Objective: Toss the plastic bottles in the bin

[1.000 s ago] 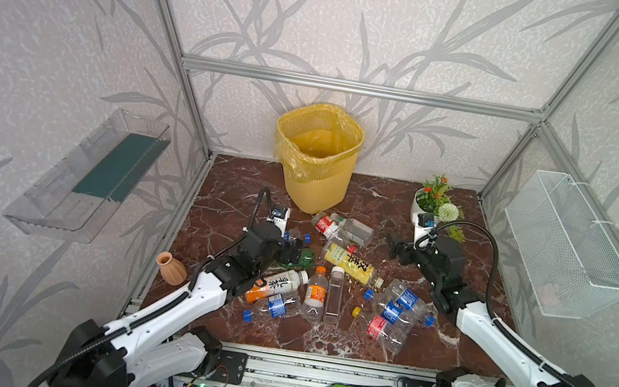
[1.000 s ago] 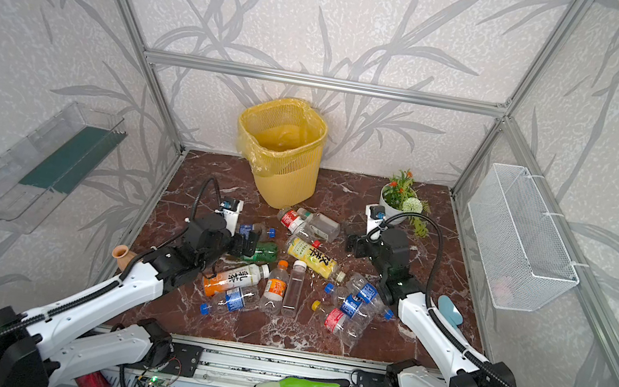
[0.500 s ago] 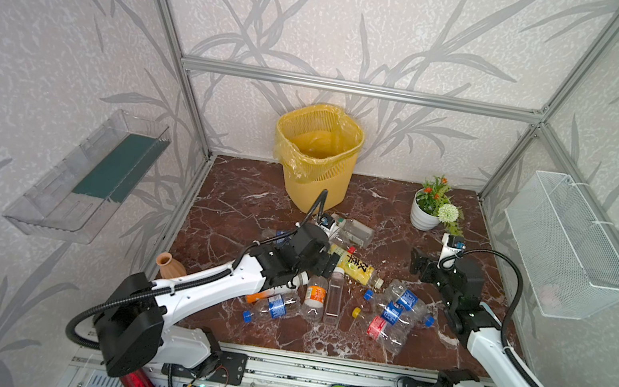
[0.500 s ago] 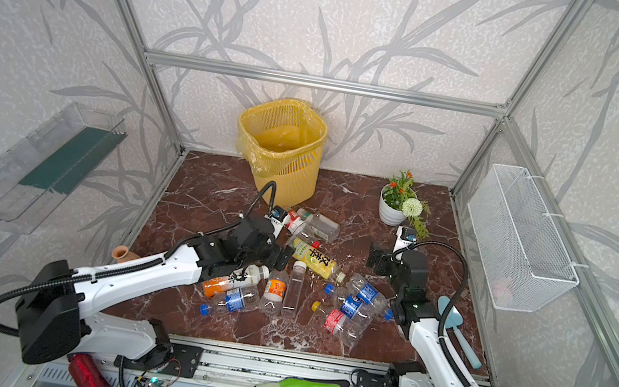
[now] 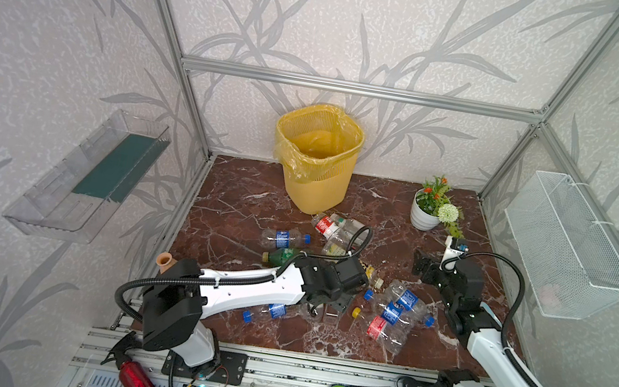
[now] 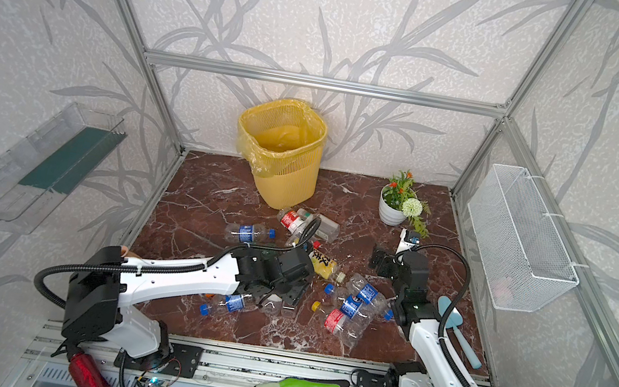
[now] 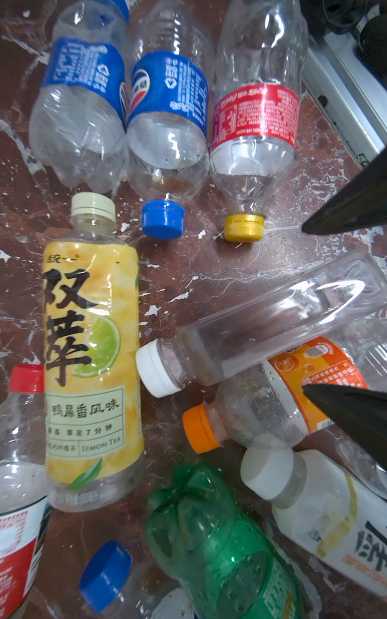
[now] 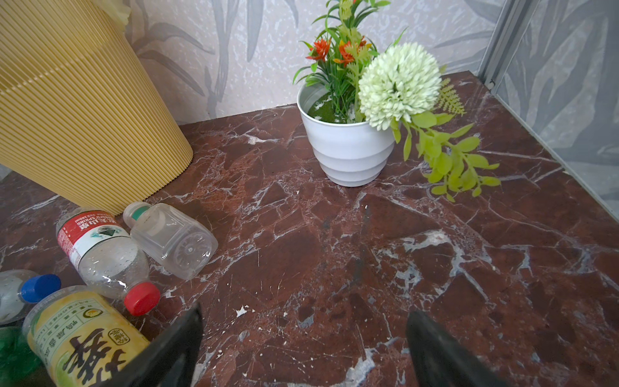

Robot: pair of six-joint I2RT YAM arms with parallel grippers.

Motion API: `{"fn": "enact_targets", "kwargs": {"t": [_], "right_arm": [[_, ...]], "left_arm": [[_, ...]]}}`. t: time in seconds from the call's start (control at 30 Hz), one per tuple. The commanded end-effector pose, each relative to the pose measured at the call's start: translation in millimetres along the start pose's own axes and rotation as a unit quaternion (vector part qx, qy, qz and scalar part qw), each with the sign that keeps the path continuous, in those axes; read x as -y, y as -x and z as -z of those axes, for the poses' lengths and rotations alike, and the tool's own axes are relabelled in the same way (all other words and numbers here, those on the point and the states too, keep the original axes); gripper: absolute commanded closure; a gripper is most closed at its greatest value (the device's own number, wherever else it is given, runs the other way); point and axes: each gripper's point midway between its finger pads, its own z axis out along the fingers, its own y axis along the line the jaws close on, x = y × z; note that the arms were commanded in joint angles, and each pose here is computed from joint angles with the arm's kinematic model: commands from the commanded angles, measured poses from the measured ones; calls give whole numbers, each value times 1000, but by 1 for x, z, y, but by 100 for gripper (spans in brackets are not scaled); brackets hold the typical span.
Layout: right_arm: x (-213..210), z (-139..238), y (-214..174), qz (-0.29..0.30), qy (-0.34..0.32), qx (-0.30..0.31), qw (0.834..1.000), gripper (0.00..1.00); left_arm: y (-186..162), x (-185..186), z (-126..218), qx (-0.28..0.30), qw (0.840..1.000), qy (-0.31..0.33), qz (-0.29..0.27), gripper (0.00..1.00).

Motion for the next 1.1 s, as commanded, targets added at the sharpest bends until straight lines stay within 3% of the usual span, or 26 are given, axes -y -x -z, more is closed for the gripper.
{"fn": "enact_targets", "kwargs": {"t": [0.0,1.07], "right_arm": [[4,0,0,-13,-7,5,1000,5],[10,6,-2,-19,-8,9,1000,5]], "left_arm": [[-4,-6,-2,-16,999,28,38,36],[-12,3,-47,-58,996,56,41,41]]}}
